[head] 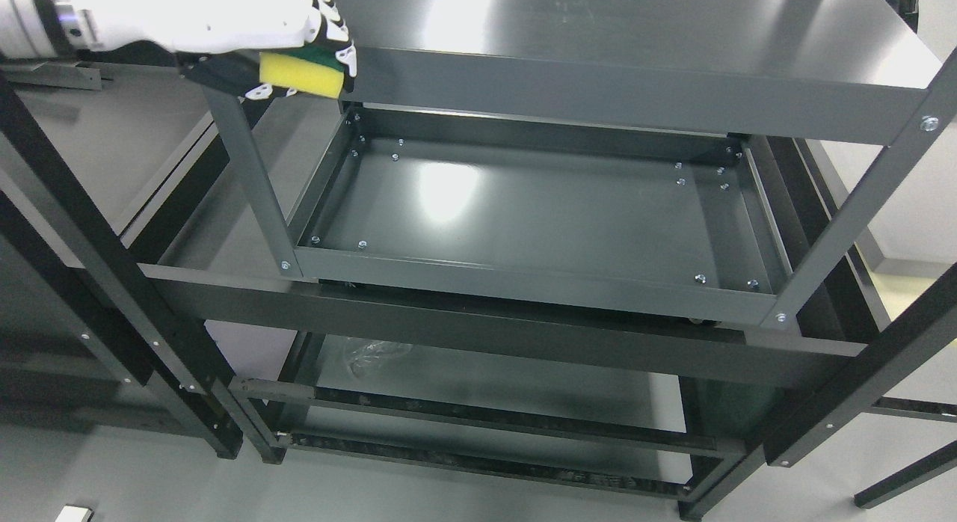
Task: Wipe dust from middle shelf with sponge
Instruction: 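Carry the sponge with the left hand over the middle shelf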
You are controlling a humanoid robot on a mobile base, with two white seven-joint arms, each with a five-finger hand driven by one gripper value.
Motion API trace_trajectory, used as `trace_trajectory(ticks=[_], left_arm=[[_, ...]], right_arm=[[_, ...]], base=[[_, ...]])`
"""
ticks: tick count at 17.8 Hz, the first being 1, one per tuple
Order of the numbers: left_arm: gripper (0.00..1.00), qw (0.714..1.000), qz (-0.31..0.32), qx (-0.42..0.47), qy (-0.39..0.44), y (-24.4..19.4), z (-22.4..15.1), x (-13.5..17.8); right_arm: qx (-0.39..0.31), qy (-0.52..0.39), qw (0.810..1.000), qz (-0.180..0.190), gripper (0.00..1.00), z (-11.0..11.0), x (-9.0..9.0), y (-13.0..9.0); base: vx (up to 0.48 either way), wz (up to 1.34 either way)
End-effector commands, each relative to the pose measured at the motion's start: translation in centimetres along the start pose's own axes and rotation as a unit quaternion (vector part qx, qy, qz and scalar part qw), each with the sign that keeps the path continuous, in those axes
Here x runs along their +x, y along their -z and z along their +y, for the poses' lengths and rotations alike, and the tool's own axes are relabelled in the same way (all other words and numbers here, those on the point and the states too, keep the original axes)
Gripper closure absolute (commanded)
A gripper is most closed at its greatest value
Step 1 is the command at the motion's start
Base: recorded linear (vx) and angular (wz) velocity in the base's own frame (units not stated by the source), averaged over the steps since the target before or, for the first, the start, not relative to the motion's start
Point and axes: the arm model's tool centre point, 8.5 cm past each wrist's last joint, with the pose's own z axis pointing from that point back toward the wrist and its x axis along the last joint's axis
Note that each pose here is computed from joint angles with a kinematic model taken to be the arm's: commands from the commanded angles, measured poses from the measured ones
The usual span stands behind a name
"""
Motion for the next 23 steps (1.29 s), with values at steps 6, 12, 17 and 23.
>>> trace_trajectory(ticks=[6, 12, 17, 23], left_arm=[[0.81, 0.994, -0.093, 0.046, -0.044, 16.9, 4.2, 4.4], [0.81, 0.984, -0.108, 0.117, -0.08, 20.0, 3.0, 5.2], [0.8, 0.972, -0.153, 0.119, -0.134, 22.6, 0.7, 6.9], [0.8, 0.97, -0.201, 0.069, -0.123, 25.3, -1.2, 10.6]], right_arm=[[-0.007, -0.002, 1.0, 0.024, 0.0, -1.0, 0.2, 0.1], [-0.007, -0.002, 1.0, 0.024, 0.0, -1.0, 0.2, 0.1], [-0.008, -0.002, 1.0, 0.025, 0.0, -1.0, 0.2, 0.1], [-0.008, -0.002, 1.0, 0.026, 0.0, -1.0, 0.1, 0.1]], base=[[0.003, -0.01], [0.0, 0.0], [0.0, 0.0], [0.0, 0.0]])
